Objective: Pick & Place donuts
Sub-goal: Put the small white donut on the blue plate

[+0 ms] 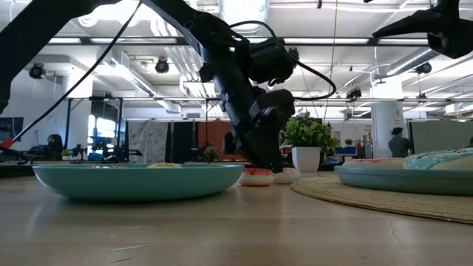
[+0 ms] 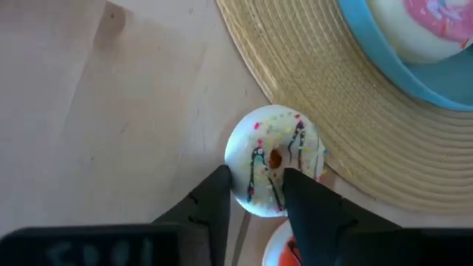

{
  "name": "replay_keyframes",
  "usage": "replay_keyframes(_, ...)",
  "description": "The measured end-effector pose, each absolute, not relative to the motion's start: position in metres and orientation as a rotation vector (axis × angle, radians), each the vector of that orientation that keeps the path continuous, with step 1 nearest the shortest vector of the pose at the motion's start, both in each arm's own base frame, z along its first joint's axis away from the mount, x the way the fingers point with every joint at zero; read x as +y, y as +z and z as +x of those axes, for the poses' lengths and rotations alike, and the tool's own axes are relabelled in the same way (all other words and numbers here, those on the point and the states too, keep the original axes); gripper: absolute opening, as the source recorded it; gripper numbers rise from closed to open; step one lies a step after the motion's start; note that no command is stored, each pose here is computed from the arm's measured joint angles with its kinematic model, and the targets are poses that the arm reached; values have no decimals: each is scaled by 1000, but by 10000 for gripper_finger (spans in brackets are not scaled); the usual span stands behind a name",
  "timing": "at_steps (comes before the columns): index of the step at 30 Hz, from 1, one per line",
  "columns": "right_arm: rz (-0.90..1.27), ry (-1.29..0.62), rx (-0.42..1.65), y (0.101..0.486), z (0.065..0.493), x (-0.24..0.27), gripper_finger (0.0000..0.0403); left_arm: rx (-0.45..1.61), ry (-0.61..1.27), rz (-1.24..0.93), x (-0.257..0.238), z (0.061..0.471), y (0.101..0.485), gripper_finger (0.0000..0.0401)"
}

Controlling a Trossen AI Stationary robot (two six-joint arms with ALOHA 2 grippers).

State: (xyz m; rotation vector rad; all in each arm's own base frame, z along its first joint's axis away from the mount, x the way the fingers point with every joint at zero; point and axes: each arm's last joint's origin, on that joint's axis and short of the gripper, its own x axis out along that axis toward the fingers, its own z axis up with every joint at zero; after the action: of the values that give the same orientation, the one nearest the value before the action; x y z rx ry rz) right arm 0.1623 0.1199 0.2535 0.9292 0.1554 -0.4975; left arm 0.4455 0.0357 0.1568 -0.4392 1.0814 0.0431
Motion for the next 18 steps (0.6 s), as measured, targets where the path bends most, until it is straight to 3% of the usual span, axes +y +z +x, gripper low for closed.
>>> replay_keyframes(7, 925, -508, 164, 252, 161, 119, 216, 1048, 60, -423, 36, 450, 154, 10)
replay_keyframes(12, 931, -509, 165, 252, 161, 119, 216, 1015, 96, -377, 41, 442, 186, 2)
replay_keyframes(18, 943, -496, 190, 251, 161, 120, 216, 1134, 26, -255, 15, 382, 246, 1)
